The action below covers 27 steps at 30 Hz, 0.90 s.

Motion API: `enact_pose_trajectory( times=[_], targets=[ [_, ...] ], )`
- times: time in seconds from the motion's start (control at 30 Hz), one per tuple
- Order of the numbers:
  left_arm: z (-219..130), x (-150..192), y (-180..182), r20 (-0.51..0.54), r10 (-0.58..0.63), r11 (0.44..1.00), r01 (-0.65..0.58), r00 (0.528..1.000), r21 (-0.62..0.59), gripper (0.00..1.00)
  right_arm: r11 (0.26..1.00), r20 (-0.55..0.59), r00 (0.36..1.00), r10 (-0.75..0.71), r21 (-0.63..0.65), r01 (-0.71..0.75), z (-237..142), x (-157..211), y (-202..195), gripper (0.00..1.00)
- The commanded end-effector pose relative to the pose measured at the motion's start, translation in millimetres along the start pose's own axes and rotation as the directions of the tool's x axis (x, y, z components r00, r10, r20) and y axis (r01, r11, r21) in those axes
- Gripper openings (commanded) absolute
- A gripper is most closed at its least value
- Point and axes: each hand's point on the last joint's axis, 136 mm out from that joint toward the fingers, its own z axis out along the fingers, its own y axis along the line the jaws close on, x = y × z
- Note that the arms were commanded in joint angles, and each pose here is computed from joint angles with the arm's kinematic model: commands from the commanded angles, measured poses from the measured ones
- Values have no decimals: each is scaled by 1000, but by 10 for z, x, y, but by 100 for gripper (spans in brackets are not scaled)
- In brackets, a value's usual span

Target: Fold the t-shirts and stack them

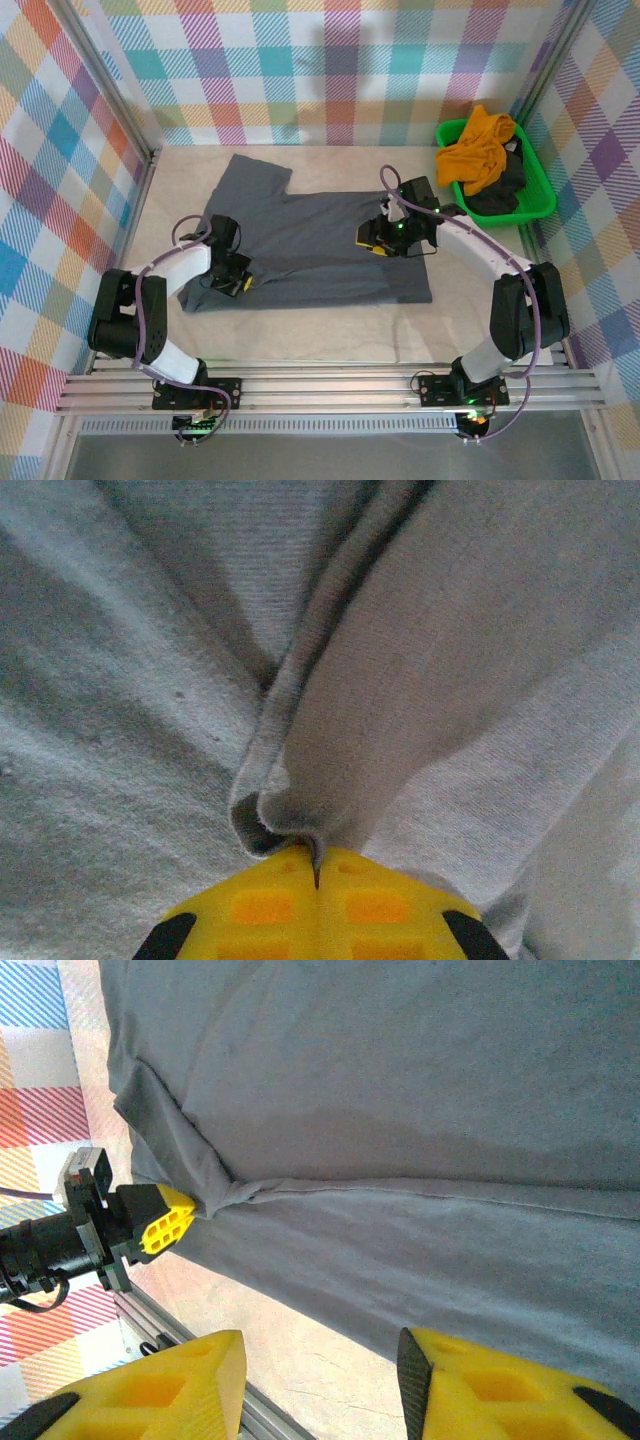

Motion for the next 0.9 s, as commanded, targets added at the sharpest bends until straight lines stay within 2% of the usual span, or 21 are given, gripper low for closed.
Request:
enact_pose_trajectory(
  times=[0.0, 0.2, 0.33, 0.53, 0.73, 0.87],
  targets=[
    [-120, -65, -137, 27, 47, 999, -47, 999, -1, 0, 999, 15, 1000, -19, -33, 20, -73, -22, 145, 45],
    [-183, -90, -582, 22, 251, 967, -250, 968, -46, 0, 1000, 20, 1000, -10, -23, 10, -68, -59, 142, 45],
    [-99, -85, -834, 0, 372, 923, -370, 928, -102, 0, 1000, 20, 1000, -5, -22, 5, -57, -83, 143, 44],
    [-76, -15, -1203, 14, 516, 851, -511, 856, -119, 0, 1000, 19, 1000, -3, -15, 3, -69, -72, 131, 44],
    [7, 121, -1352, -3, 625, 771, -617, 781, -159, 0, 1000, 16, 1000, 4, -6, -4, -69, -38, 98, 44],
    [79, 137, -1369, -7, 650, 748, -641, 760, -173, 0, 1000, 16, 1000, 9, -6, -8, -64, -37, 92, 44]
  ],
)
